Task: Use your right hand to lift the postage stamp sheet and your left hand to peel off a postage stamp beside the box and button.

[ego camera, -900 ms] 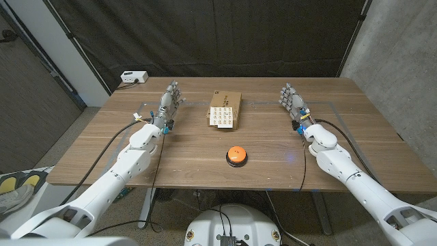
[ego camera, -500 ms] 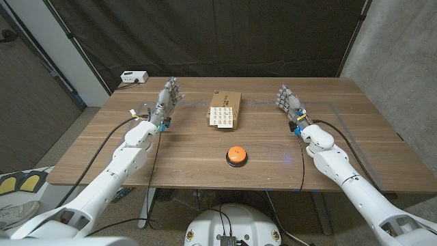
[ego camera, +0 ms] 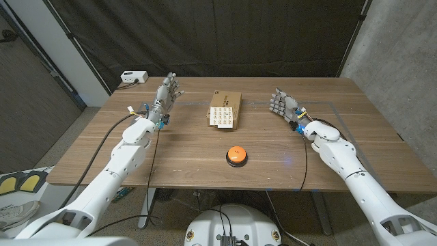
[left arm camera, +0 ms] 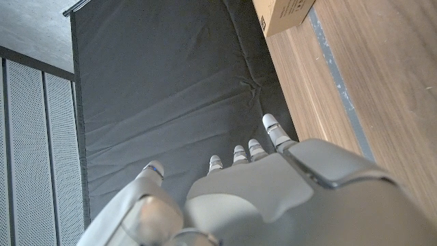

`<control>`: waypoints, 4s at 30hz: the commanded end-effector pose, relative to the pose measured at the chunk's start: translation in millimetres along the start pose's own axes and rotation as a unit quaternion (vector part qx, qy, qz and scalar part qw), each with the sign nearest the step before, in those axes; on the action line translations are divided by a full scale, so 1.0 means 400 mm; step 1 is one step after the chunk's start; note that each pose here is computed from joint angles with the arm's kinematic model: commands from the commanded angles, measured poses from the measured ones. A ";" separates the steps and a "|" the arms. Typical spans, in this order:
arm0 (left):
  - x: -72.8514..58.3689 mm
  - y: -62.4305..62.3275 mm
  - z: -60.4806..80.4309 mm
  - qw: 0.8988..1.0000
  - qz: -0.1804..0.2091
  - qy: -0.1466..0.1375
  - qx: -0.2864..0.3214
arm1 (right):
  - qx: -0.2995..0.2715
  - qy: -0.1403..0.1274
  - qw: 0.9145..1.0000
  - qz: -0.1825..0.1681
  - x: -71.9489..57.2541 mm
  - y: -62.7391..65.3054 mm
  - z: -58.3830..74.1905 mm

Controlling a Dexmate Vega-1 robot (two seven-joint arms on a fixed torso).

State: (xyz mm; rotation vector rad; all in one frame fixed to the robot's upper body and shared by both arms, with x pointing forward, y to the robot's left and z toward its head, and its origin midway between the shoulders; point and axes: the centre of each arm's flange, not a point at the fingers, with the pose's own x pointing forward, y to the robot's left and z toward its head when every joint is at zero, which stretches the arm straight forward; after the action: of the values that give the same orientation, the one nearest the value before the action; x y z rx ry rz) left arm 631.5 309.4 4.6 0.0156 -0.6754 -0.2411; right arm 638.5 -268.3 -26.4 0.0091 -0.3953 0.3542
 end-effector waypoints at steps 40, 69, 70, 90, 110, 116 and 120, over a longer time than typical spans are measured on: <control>0.005 -0.072 0.038 0.999 -0.031 -0.009 0.001 | 0.175 0.167 0.952 0.186 -0.207 0.009 0.022; -0.006 -0.078 0.047 0.999 -0.031 -0.011 0.003 | 0.223 0.244 0.905 0.268 -0.186 0.097 -0.023; -0.006 -0.077 0.047 0.999 -0.030 -0.011 0.003 | 0.225 0.245 0.904 0.270 -0.183 0.100 -0.023; -0.015 -0.060 0.056 1.000 -0.029 -0.012 0.002 | 0.239 0.265 0.876 0.324 -0.109 0.178 -0.052; -0.009 -0.038 0.066 0.999 -0.029 -0.020 -0.002 | 0.222 0.277 0.878 0.322 -0.014 0.220 -0.076; -0.009 -0.027 0.070 0.999 -0.026 -0.022 -0.001 | 0.211 0.278 0.881 0.320 0.015 0.223 -0.082; -0.007 -0.021 0.074 0.999 -0.028 -0.024 0.000 | 0.208 0.275 0.885 0.313 0.029 0.219 -0.085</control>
State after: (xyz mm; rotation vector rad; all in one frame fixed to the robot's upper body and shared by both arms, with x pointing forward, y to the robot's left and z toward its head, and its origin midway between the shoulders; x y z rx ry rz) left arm 609.2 297.4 21.3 0.0279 -0.7137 -0.2971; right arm 616.1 -188.1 -61.9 0.2277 0.2748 1.0702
